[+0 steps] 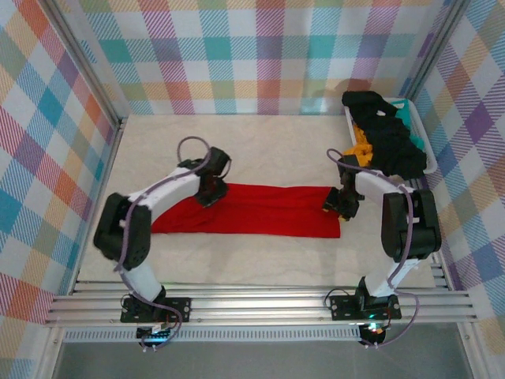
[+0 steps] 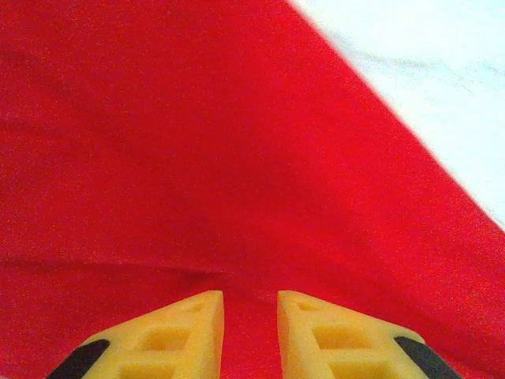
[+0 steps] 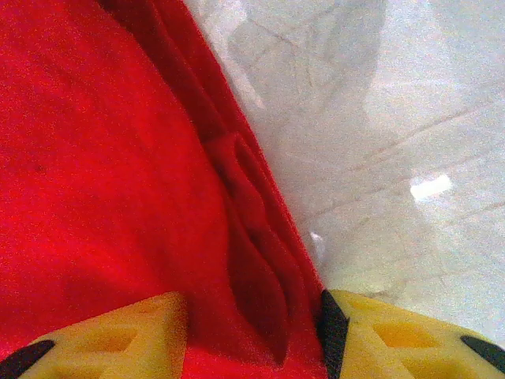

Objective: Fold and stack the t-shirts

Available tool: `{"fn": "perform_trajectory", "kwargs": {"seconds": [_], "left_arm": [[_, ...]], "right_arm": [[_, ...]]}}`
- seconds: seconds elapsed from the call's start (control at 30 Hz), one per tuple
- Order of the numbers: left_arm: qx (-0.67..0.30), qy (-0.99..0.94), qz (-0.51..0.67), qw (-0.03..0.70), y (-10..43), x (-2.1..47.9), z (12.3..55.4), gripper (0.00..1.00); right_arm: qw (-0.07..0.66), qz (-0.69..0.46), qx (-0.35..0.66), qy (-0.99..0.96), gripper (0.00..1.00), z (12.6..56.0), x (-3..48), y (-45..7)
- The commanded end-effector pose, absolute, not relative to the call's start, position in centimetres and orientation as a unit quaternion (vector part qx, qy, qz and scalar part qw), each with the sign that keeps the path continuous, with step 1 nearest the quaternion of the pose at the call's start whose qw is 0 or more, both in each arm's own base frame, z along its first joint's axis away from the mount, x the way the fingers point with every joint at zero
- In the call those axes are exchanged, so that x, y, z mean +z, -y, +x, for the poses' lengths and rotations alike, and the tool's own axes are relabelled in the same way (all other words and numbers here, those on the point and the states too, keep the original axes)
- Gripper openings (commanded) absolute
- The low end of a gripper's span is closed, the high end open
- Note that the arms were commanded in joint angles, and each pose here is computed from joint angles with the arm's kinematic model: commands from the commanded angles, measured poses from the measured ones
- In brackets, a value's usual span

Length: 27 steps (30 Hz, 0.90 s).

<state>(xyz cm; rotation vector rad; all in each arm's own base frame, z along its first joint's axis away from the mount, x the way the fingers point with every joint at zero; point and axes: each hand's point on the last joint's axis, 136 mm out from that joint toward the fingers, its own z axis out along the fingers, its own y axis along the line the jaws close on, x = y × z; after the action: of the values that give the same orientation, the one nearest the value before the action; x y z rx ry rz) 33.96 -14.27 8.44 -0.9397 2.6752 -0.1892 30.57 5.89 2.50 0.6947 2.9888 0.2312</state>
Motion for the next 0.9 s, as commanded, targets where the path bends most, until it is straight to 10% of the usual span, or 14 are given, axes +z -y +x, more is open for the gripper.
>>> {"fn": "perform_trajectory", "kwargs": {"seconds": [0.0, 0.2, 0.5, 0.87], "left_arm": [[-0.034, -0.915, -0.379, 0.138, 9.9, 8.7, 30.6, 0.25], [-0.025, -0.875, -0.464, 0.136, 6.6, 6.9, 29.2, 0.24], [-0.015, -0.854, -0.510, 0.106, 3.9, 3.7, 31.1, 0.24], [-0.072, -0.894, -0.430, 0.100, 8.6, 0.8, 46.6, 0.19]], "right_arm": [[0.048, 0.199, 0.060, -0.977, 0.49, 29.4, 5.1, -5.3], [0.140, 0.139, 0.115, -0.974, 0.46, 33.5, 10.0, -8.0], [0.004, 0.126, 0.083, -0.989, 0.27, 34.2, 2.7, -9.7], [-0.074, 0.108, 0.090, -0.987, 0.30, 23.9, 1.7, -14.2]]}}
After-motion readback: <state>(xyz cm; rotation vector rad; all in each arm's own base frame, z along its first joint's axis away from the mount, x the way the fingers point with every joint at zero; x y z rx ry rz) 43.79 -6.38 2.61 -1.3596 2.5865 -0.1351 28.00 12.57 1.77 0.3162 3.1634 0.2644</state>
